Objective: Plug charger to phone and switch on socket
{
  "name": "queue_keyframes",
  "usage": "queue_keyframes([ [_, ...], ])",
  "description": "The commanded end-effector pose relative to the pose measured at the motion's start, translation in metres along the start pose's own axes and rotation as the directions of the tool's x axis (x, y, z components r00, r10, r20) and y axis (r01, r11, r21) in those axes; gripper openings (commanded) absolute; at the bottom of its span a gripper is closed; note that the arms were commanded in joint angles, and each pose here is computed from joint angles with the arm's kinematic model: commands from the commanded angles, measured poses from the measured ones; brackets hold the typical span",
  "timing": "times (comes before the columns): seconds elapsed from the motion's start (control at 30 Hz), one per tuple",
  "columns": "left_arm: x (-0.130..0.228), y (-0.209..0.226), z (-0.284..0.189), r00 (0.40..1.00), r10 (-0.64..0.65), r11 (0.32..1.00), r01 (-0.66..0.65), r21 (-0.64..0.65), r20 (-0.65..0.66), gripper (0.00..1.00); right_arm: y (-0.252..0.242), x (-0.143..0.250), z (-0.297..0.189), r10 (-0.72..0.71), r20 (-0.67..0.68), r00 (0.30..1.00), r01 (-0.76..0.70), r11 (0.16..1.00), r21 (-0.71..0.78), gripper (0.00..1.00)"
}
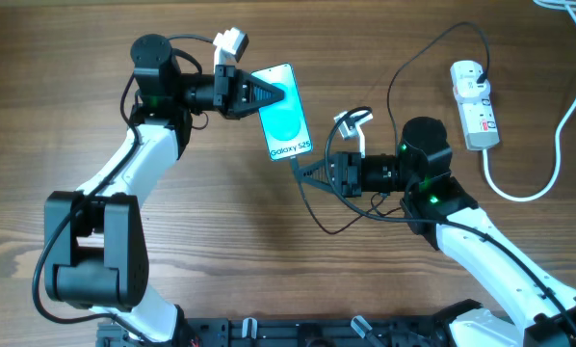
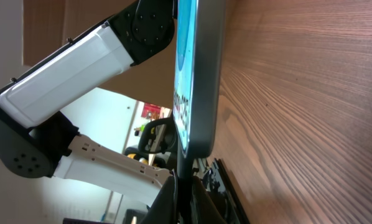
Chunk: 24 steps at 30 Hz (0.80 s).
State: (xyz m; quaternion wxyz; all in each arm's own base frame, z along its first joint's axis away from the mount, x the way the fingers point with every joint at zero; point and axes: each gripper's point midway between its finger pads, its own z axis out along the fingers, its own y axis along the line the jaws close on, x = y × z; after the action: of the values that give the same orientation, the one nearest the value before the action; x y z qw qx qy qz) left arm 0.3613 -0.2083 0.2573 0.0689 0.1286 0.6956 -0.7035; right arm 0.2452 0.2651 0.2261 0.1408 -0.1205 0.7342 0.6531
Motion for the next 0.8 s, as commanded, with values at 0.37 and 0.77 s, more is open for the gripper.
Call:
queue_keyframes([
  [0.37,0.005,-0.014,0.008,0.998,0.049,0.999,-0.049,0.014,-0.038,0.04,0.007,-0.004,-0.001,-0.03,-0.008,1.0,0.03,0.999,-0.028,0.17],
  [0.77,-0.001,-0.013,-0.003,0.998,0.064,0.998,-0.064,0.004,-0.009,0.04,0.008,0.003,0.006,-0.025,-0.029,0.999,0.024,0.999,-0.029,0.2],
])
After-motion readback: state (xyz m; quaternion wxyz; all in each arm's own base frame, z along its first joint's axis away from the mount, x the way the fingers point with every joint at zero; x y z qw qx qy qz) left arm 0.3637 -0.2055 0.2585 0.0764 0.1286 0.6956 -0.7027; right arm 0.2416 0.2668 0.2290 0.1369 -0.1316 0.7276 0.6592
